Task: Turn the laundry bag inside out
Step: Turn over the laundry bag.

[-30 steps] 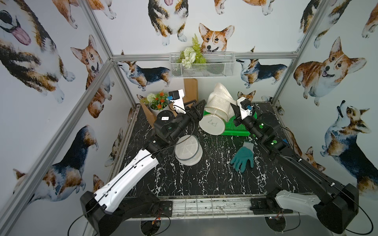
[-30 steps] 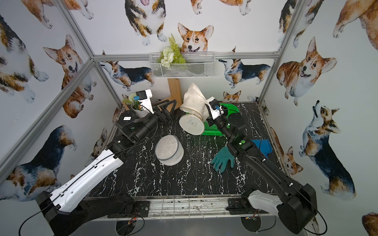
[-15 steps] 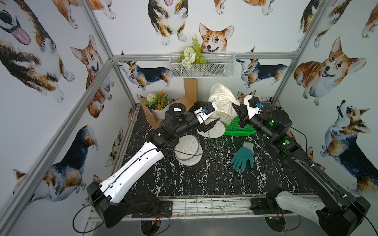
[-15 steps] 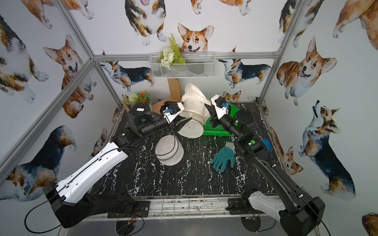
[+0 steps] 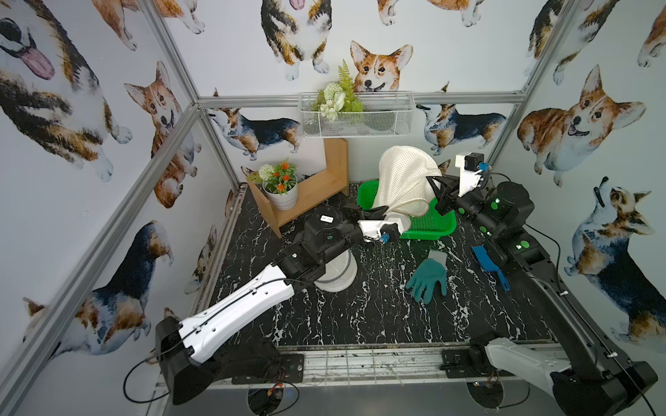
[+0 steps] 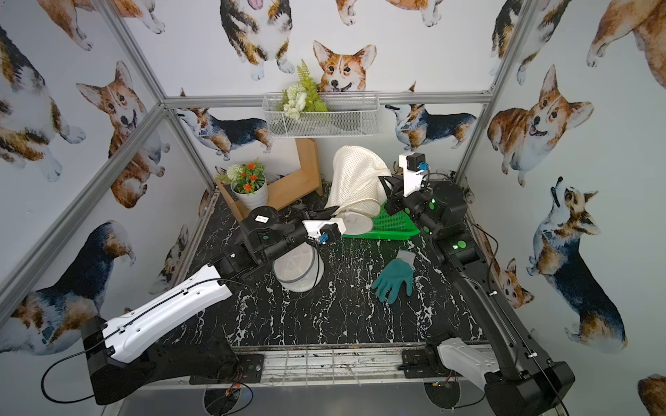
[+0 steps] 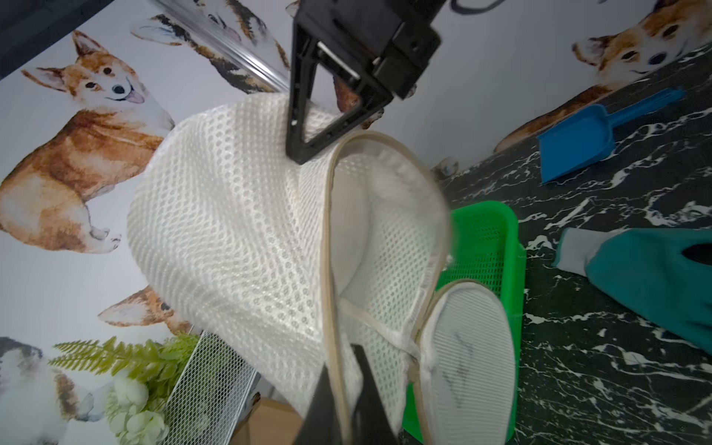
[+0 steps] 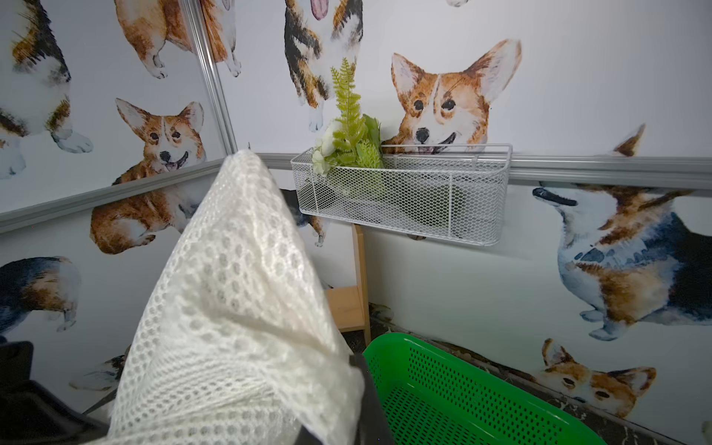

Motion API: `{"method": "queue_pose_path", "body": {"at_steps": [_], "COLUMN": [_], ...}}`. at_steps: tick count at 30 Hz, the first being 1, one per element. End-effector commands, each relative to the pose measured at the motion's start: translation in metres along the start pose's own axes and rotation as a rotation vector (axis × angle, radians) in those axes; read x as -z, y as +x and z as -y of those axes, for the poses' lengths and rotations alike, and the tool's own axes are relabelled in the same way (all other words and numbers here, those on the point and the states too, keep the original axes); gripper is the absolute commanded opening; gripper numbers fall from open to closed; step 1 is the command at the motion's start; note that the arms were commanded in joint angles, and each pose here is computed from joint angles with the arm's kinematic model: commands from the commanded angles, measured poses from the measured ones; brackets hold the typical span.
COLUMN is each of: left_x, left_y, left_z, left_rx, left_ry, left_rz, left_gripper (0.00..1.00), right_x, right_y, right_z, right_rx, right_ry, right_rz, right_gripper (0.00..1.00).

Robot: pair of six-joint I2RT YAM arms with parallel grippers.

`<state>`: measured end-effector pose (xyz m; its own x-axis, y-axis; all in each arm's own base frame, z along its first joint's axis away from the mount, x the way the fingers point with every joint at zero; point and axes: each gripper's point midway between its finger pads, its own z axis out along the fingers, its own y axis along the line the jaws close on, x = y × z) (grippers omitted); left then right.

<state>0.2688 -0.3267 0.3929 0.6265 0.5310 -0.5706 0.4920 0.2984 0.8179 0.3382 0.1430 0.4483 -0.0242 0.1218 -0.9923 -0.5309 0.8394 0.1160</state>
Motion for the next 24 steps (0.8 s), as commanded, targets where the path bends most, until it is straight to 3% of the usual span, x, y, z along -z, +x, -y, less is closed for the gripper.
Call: {"method": "queue_pose_path", "body": {"at_steps": [1,3,6,7,14,21,24], "left_x": [0.005,0.004,0.008,0.011,0.041,0.023,0.01], "left_y": [0.005,0.006,0.0,-0.001,-0.021,-0.03,-0.029], "left_z": [0.044,0.037,0.004,-0.007,-0.071,-0.077,-0.094], "left_rx": [0.013,0.049,0.111,0.136,0.275,0.316,0.515], "left_ry": [0.18,0.149,0.015,-0.016,-0.088,0.034,0.003], "left_rz": [-0.009,-0.021,-0.004,0.007,0.125,0.159,0.148], "left_gripper": [0.0,0.03,0.45,0.49,0.5,0.57,0.6], "right_x": [0.002,0.003,0.005,0.007,0.023,0.033,0.035], "right_y": [-0.012,-0.007,0.008,0.014,0.042,0.051,0.038], "right_z": [0.008,-0.004,-0.011,-0.01,0.006,0.005,0.015], "right_rx": [-0.033,0.03,0.153,0.196,0.535,0.794,0.937], "right_ry": [0.034,-0.031,-0.074,-0.072,-0.006,-0.028,0.097], "right_rz": [0.034,0.009,-0.058,-0.082,-0.2,-0.25,-0.222], "right_gripper": [0.0,0.0,0.0,0.0,0.0,0.0,0.0]}}
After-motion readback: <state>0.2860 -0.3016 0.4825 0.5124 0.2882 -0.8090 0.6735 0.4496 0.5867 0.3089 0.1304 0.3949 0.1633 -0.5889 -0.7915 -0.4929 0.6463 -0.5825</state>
